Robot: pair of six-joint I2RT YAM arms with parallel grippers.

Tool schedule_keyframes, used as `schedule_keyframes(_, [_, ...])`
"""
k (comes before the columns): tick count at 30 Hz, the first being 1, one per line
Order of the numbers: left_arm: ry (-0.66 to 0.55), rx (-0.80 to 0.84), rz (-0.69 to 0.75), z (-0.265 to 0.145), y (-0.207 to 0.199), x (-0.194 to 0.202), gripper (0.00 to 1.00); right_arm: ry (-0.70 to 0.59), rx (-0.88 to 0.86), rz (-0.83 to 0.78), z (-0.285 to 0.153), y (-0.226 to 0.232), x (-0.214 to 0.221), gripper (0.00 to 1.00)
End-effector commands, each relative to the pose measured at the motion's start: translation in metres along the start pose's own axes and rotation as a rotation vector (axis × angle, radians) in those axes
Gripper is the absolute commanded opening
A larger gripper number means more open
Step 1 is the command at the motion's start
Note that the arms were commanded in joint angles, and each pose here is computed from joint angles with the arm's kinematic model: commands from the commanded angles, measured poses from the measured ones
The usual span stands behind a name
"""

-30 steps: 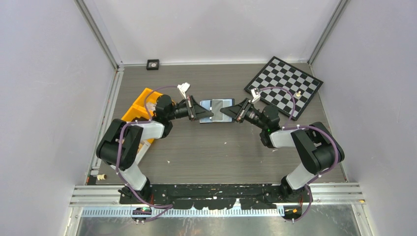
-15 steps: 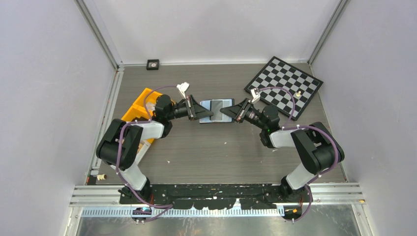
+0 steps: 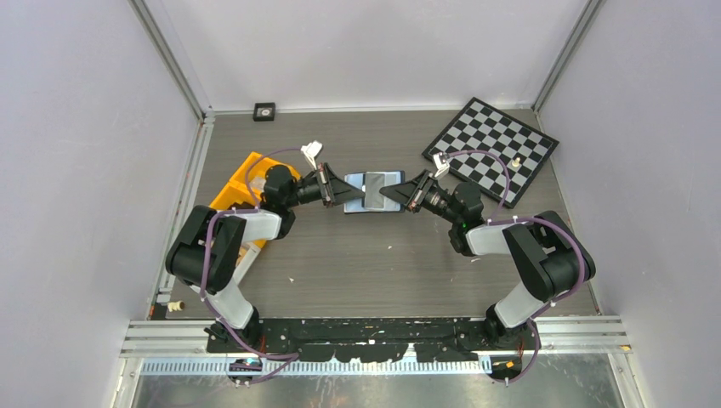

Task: Take the credit cards out of the card holder
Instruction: Remove the credit card from the card holder.

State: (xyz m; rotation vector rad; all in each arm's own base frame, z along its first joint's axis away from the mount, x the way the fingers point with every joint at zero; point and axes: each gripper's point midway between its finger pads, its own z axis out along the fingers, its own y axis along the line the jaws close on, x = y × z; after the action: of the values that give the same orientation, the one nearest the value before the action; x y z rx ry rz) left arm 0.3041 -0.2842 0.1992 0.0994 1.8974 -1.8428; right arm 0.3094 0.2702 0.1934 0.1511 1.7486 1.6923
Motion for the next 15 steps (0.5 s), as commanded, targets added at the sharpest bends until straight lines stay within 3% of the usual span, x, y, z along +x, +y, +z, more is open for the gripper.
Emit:
schedule_keyframes(1, [-0.018,0.057,0.066,-0.002,-0.016,-0.007,0.00,-0.028,-0.081,-0.067,0.005,0.025,-0.012,0.00])
schedule_keyframes(9, [-0.022,0.044,0.060,-0.003,-0.015,-0.008,0.00,-0.034,-0.075,-0.073,0.005,0.024,-0.012,0.01])
schedule_keyframes(15, [-0.108,-0.036,0.037,-0.022,0.002,-0.023,0.00,-0.072,-0.033,-0.087,-0.001,0.019,-0.018,0.00])
